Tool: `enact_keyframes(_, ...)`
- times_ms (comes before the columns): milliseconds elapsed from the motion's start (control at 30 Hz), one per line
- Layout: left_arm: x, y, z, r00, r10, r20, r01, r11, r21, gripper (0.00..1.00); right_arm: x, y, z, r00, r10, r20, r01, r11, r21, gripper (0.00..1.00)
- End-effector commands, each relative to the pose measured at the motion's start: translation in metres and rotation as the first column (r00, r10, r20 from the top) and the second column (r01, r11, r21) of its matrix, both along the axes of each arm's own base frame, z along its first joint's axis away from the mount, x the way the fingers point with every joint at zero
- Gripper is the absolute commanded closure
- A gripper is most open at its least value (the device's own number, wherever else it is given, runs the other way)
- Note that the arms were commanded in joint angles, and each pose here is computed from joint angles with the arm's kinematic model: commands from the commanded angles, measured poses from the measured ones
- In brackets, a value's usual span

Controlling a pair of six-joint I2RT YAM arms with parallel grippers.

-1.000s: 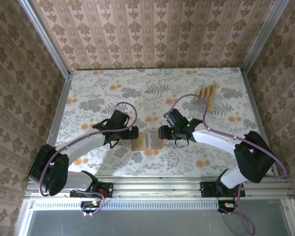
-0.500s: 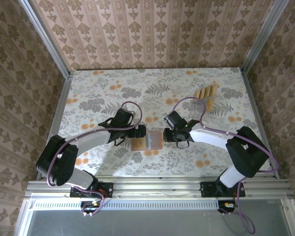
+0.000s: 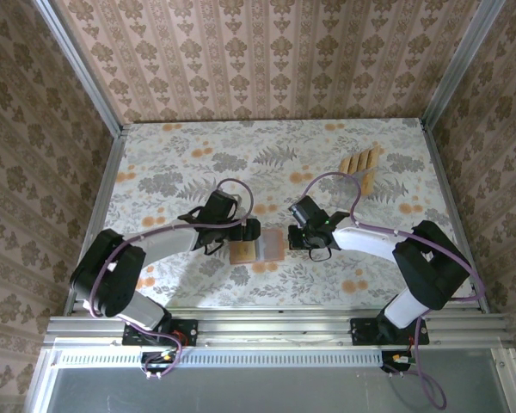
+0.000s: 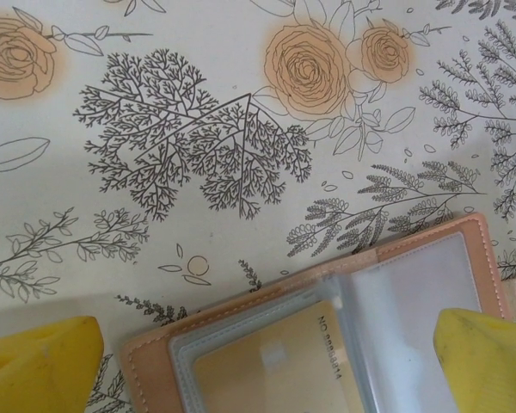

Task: Put the credit cards into the card holder
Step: Close the card holder at the center of the table.

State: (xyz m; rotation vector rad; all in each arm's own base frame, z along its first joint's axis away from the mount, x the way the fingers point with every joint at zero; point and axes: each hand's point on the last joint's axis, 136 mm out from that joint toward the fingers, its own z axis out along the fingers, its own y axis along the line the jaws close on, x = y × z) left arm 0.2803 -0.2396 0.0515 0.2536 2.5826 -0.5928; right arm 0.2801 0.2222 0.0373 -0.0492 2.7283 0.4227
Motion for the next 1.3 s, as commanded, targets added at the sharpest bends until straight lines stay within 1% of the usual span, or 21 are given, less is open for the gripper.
enact_keyframes(0,-0.007,-0.002,-0.012,1.0,-0.001,-0.031,0.001,1.0,0.001,0.0,-0.001,0.001,-0.001,1.0,-0.009,-0.009,0.009,1.0,0.018,0.9)
enact_keyframes(367,-0.01,0.0,-0.022,0.999,0.0,-0.047,0.0,1.0,0.013,0.0,-0.001,0.001,0.0,1.0,-0.014,-0.01,0.014,1.0,0.022,0.93)
enact_keyframes(633,-0.014,0.006,-0.023,0.999,0.01,-0.048,-0.009,1.0,0.025,0.0,-0.001,0.001,-0.001,1.0,-0.022,-0.012,0.022,0.999,0.024,0.94)
enact_keyframes(833,-0.017,-0.003,-0.017,0.998,-0.009,-0.058,0.007,1.0,-0.026,0.0,0.001,0.003,0.0,1.0,-0.027,-0.011,0.028,0.999,0.034,0.95)
enact_keyframes(933,-0.017,-0.007,-0.01,0.999,-0.012,-0.053,0.008,0.998,-0.058,0.0,0.001,0.003,-0.001,0.999,-0.032,-0.014,0.032,0.999,0.036,0.98)
enact_keyframes(1267,-0.015,-0.023,0.03,1.0,-0.006,-0.011,0.003,0.978,-0.209,0.0,0.003,0.007,-0.004,0.999,-0.036,-0.021,0.037,0.998,0.048,0.99)
